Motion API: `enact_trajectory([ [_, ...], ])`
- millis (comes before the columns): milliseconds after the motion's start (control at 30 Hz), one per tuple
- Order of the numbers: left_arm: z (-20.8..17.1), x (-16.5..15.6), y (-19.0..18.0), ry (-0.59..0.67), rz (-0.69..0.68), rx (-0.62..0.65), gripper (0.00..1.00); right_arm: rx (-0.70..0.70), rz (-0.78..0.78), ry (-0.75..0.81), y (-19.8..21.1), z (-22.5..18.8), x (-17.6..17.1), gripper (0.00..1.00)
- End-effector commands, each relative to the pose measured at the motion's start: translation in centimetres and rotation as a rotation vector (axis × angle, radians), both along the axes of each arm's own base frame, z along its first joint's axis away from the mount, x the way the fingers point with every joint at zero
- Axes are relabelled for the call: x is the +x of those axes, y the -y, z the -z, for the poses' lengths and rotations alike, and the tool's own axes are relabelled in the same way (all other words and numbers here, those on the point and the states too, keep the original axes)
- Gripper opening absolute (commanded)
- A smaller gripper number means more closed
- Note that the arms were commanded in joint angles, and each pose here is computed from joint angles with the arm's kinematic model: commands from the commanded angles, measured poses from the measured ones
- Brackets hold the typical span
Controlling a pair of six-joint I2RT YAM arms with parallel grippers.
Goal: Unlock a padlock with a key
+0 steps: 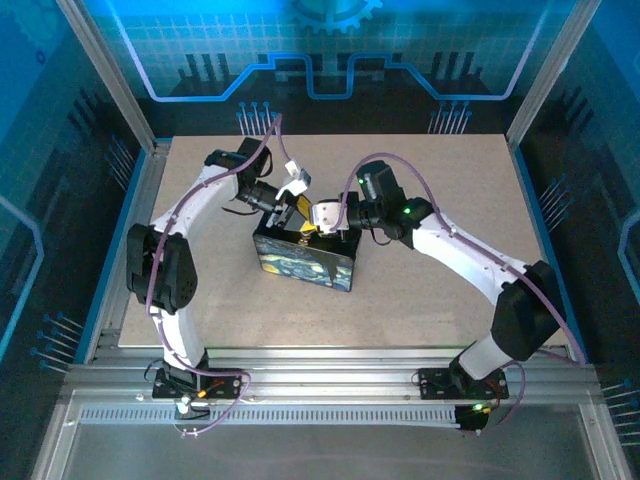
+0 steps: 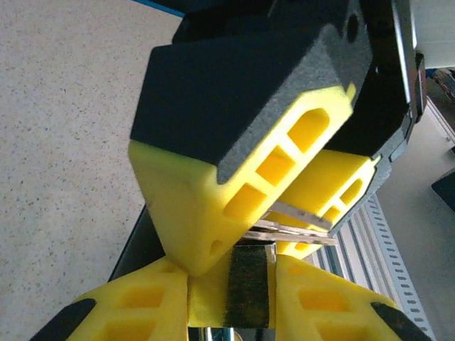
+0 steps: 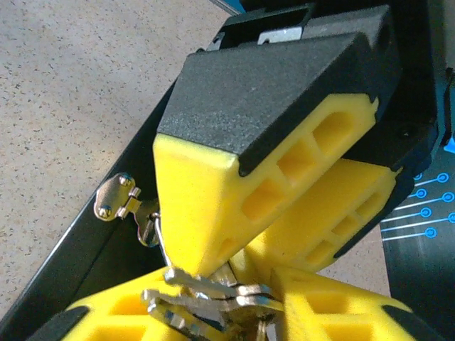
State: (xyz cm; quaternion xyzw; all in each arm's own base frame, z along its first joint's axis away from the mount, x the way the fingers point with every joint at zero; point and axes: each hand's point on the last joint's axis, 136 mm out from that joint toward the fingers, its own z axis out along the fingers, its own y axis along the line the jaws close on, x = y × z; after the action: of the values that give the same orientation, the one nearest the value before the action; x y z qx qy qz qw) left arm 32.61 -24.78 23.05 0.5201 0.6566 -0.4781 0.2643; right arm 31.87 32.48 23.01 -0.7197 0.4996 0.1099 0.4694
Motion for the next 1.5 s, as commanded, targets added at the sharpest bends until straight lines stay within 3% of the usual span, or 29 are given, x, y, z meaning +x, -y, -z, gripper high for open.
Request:
enact_trajectory([
  [0,-2.9,-0.1,2.1,0.092,0.08,-0.143,0.0,0.081,-0.226,-0.042,-4.3,-0.7,-4.2,0.25],
  [100,-3.0,0.2,2.2,0.1,0.074,-0.143,0.04,0.077,-0.227,-0.051,-4.3,-0.4,-4.2,0.15],
  [300,-3.0,1.5,1.8,0.155,0.009,-0.123,0.42,0.081,-0.174,-0.094,-3.5,0.6,-3.4,0.07],
  [367,-3.1,1.9,1.2,0.176,-0.024,-0.119,0.46,0.085,-0.14,-0.129,-3.0,1.0,-3.0,0.07],
  [733,-2.4,3.4,-3.7,0.209,-0.226,-0.001,0.5,0.187,0.02,-0.258,-2.3,0.7,-2.5,0.04],
  [1000,-1.7,5.0,-7.6,0.202,-0.481,0.079,0.5,0.294,0.173,-0.361,-2.5,-0.1,-1.5,0.02],
  [1167,-0.3,7.7,-10.5,0.06,-0.775,0.197,0.49,0.378,0.267,-0.405,-2.6,-1.1,-0.7,0.02],
  [1267,0.9,7.0,-10.9,-0.03,-0.811,0.242,0.48,0.427,0.297,-0.456,-2.7,-2.0,-0.5,0.02],
  [1467,2.9,5.8,-13.6,-0.056,-0.945,0.367,0.49,0.504,0.302,-0.541,-3.3,-3.8,-0.9,0.02],
])
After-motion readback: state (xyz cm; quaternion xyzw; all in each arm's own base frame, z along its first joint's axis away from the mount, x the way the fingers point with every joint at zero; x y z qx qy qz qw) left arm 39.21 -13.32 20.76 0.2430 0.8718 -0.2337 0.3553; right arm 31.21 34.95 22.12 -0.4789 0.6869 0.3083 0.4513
